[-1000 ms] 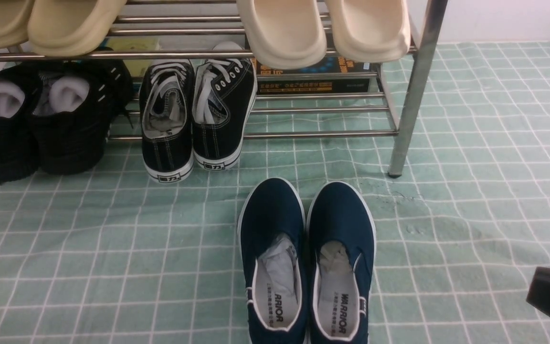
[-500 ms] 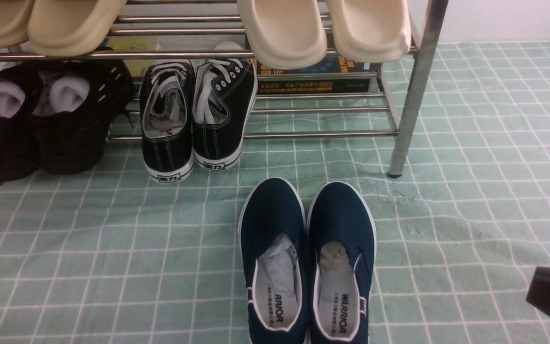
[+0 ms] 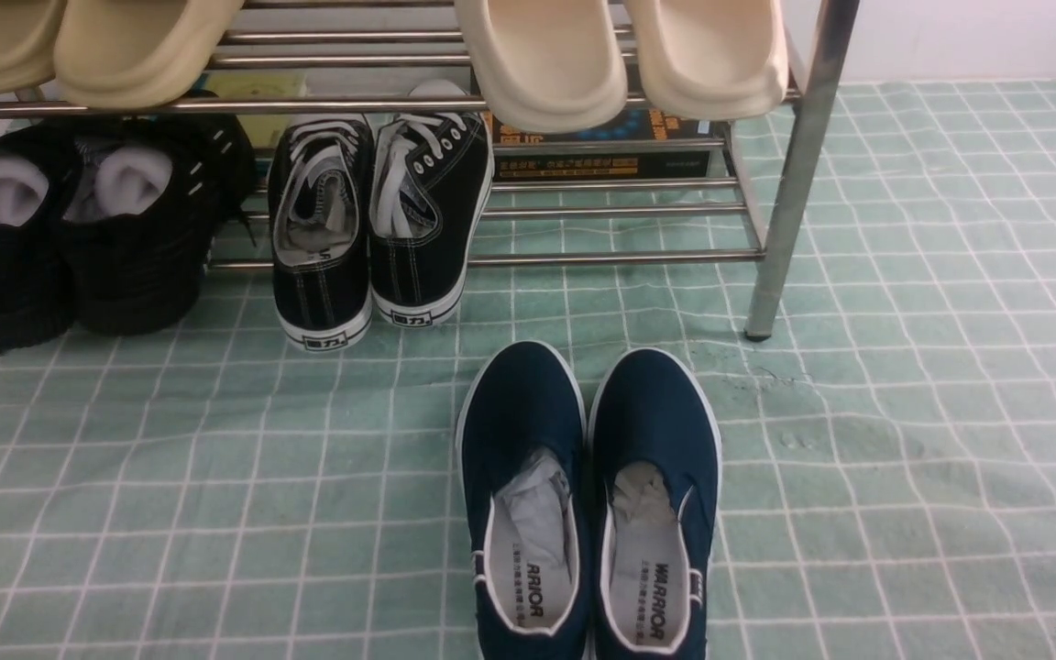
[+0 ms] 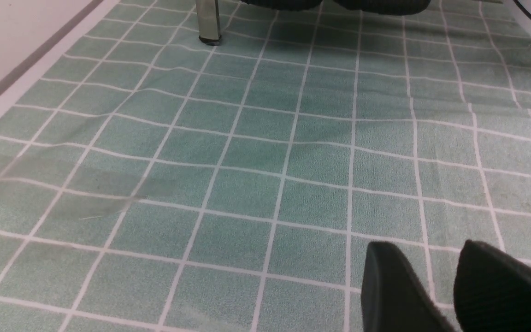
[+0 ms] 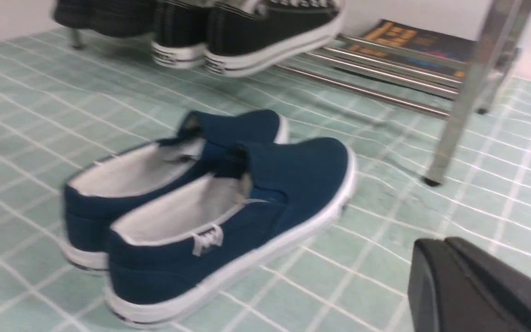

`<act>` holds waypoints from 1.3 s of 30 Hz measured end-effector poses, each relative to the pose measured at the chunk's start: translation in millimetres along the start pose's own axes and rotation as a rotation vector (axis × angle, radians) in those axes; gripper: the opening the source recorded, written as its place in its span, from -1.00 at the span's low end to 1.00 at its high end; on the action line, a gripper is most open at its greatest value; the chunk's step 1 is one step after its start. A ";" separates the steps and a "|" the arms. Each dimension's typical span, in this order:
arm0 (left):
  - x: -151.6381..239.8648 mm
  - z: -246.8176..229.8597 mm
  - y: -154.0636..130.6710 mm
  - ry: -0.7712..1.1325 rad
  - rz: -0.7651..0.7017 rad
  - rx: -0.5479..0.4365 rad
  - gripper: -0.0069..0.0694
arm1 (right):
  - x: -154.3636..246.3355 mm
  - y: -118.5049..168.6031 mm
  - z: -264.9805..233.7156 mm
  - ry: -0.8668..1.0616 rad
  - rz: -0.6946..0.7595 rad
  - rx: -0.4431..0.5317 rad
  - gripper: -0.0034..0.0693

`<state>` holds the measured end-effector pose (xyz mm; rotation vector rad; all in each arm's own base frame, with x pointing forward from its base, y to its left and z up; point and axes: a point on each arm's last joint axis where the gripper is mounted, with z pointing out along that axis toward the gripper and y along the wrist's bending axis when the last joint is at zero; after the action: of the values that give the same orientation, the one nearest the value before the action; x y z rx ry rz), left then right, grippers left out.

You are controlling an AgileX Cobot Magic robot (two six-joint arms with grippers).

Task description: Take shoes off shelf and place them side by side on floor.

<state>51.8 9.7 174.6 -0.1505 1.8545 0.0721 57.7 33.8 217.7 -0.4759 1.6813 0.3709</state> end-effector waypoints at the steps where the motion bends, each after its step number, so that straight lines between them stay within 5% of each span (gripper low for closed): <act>1: 0.0 0.0 0.0 0.000 0.000 0.000 -0.19 | 0.0 -0.6 0.0 0.000 -0.002 0.008 -0.87; 5: 0.0 0.0 0.0 0.000 0.000 0.000 -0.19 | 23.7 -9.2 -1.5 0.023 -0.014 0.155 -0.87; 20: 0.0 0.0 0.0 0.000 0.000 0.000 -0.19 | 44.6 -18.3 -9.7 0.108 0.058 0.366 -0.82; 39: 0.0 0.0 0.0 0.000 0.000 0.000 -0.19 | 47.1 -19.6 -12.0 0.165 0.073 0.402 -0.76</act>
<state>51.8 9.7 174.6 -0.1505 1.8545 0.0721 51.5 6.2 173.7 -0.1490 1.8798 0.0404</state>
